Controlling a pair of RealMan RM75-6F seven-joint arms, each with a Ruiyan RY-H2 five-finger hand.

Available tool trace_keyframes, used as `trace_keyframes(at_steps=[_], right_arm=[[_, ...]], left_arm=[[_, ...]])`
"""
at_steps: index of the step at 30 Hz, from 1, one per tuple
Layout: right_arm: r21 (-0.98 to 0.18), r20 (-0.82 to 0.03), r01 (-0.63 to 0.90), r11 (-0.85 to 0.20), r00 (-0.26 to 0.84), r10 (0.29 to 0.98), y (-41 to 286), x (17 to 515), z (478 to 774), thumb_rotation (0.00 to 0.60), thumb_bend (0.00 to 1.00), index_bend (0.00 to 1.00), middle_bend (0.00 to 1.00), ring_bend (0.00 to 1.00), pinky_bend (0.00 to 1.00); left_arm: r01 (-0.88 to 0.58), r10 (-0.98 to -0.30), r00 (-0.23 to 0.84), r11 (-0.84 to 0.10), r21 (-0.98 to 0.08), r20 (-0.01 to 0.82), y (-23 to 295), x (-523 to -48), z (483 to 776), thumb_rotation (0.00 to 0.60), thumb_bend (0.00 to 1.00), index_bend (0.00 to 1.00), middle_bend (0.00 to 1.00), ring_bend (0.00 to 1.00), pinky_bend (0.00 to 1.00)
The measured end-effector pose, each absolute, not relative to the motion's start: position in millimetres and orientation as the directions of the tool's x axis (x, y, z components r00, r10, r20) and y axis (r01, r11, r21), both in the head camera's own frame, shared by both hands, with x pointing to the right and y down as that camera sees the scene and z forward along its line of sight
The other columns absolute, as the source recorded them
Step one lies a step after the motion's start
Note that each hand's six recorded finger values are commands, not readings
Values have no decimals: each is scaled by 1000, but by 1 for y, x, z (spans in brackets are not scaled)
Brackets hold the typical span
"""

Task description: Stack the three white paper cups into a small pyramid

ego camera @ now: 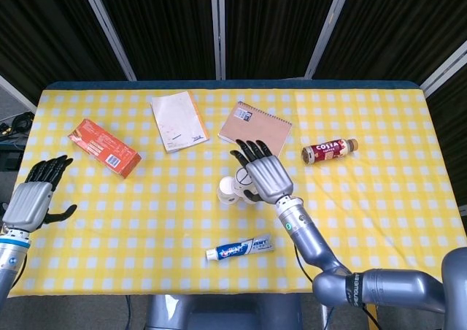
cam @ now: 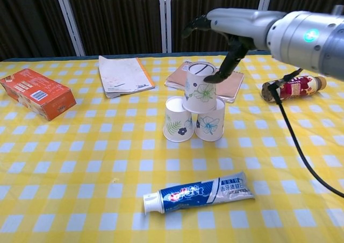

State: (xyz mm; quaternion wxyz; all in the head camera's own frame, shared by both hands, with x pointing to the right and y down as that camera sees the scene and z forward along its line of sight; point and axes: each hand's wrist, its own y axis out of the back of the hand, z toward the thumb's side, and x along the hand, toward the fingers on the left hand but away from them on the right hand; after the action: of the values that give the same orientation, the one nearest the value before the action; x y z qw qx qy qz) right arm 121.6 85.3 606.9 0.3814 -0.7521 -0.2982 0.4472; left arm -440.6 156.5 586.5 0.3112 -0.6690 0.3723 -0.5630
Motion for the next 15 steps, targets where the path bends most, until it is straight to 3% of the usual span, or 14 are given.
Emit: trace_keyframes(at_steps=[5, 15], right_arm=[[-881, -398, 90, -464, 388, 832, 94, 160, 591, 600, 148, 142, 0, 0, 0], [-911, -328, 167, -377, 259, 908, 145, 283, 586, 600, 147, 132, 0, 0, 0]], left_arm=[[-140, -858, 88, -514, -846, 507, 159, -441, 584, 600, 285, 0, 0, 0, 0], [-102, -868, 78, -497, -862, 491, 175, -441, 582, 600, 282, 0, 0, 0, 0]])
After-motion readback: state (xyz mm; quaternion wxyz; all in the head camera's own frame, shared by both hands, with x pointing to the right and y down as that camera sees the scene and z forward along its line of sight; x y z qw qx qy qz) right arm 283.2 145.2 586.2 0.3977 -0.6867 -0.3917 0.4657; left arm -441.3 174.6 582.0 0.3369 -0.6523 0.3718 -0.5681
